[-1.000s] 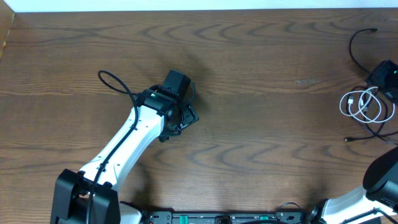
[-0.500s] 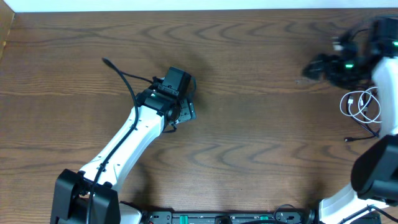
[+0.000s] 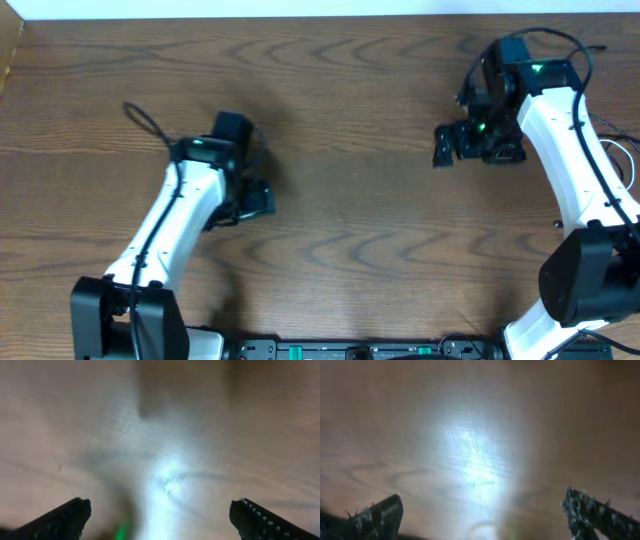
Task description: Untangle cables
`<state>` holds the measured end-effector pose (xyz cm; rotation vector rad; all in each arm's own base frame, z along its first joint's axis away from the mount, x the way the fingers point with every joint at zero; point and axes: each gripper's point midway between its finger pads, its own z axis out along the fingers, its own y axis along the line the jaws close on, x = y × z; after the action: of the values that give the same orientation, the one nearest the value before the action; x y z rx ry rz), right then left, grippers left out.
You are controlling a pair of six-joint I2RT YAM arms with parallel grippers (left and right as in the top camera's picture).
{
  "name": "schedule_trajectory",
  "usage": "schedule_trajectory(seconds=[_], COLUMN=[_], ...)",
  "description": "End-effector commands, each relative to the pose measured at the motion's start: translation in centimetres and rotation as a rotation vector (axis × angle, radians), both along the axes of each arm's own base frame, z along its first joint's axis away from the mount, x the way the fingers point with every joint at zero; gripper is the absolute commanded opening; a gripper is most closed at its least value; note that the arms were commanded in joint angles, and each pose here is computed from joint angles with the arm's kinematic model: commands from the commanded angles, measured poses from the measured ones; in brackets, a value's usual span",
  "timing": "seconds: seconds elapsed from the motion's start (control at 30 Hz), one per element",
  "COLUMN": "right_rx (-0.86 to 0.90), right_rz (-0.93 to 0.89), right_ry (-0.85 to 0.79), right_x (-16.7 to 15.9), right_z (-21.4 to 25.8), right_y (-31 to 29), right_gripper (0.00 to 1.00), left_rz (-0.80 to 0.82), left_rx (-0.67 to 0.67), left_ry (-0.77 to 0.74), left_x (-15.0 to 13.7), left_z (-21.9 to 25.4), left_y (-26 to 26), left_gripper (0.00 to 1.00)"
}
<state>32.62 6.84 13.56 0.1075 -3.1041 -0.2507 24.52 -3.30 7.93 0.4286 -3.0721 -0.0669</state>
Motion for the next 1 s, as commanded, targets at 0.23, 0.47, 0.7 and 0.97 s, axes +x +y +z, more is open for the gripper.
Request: schedule_trajectory(seconds=[0.23,0.47,0.7,0.97], right_rx=[-0.040,0.003,0.062,0.098], right_rz=[-0.029,-0.059,-0.064,-0.066], right_ry=[0.072,-0.210,-0.591,-0.803], right_x=[-3.6,-4.9,-7.2,-9.9], right_z=[1.4,3.5,7.4,10.9], right_y=[-0.6,-0.8,-1.2,-1.6], right_gripper=[0.99,0.99,0.99,0.99], left_rz=[0.025,-0.012,0.030,0.034], left_rx=[-0.025,-0.031,-0.055,-0.092], left_ry=[0.111,-0.116,-0.581,-0.870], left_x=[-3.5,-4.1,-5.1,-8.0], left_z=[1.2,4.1,10.4,15.1], left_y=[1.2,1.5,2.0,2.3], left_gripper=[0.94,0.94,0.95,0.96])
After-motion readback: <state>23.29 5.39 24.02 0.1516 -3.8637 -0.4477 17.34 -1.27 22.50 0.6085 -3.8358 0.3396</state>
